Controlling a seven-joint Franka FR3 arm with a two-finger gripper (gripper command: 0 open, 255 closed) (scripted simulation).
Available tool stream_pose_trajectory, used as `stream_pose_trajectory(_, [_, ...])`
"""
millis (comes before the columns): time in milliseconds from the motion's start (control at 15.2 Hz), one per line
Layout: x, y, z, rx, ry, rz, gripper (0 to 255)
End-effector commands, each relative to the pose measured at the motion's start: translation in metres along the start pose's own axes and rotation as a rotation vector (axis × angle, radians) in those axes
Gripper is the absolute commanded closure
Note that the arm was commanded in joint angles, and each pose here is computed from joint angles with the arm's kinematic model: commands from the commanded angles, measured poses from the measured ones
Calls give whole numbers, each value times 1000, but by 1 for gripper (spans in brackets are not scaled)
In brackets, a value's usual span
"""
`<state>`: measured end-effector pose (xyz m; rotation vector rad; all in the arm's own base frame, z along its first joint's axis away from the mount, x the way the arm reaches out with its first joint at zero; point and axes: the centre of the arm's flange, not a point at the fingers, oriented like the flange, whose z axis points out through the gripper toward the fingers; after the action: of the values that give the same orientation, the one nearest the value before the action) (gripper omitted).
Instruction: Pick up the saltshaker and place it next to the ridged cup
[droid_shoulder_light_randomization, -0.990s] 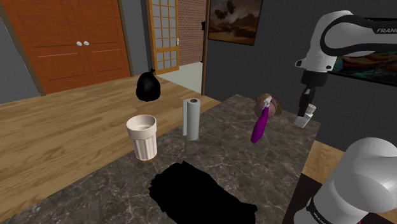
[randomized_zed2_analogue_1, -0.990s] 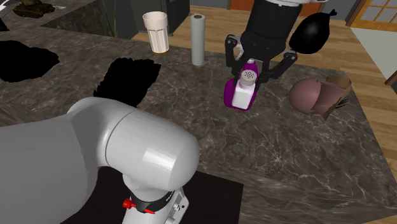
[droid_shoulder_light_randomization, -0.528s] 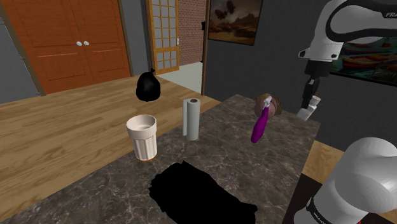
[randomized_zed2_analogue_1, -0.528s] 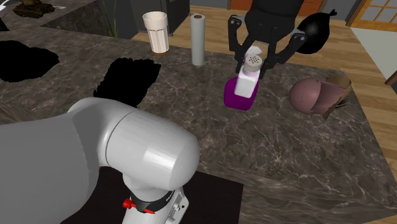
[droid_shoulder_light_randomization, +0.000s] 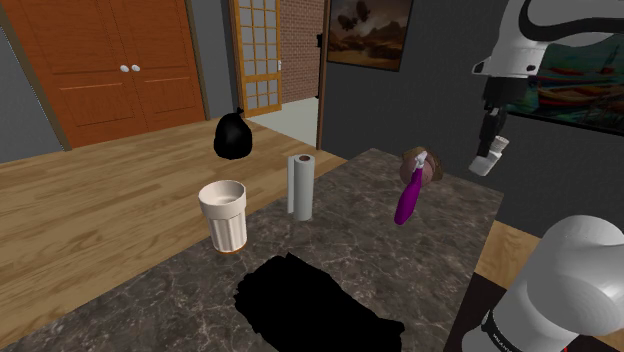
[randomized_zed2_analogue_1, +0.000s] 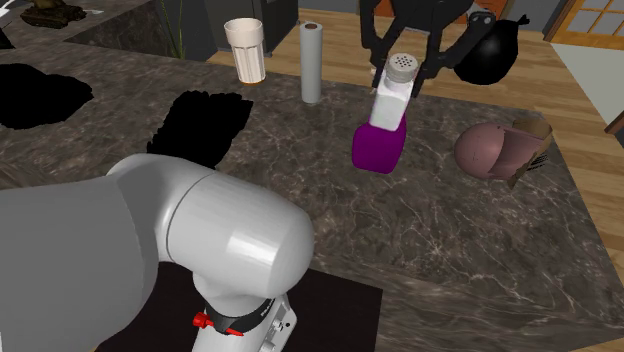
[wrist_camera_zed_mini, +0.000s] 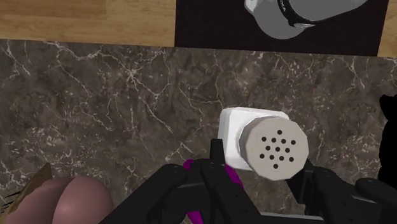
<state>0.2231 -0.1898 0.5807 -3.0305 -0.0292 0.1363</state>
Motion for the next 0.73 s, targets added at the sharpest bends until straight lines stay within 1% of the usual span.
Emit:
stream_pose_trajectory(0, [13,-16,-1,0,0,0,255])
stream_pose_trajectory(660, [101,-114,2,0,0,0,255])
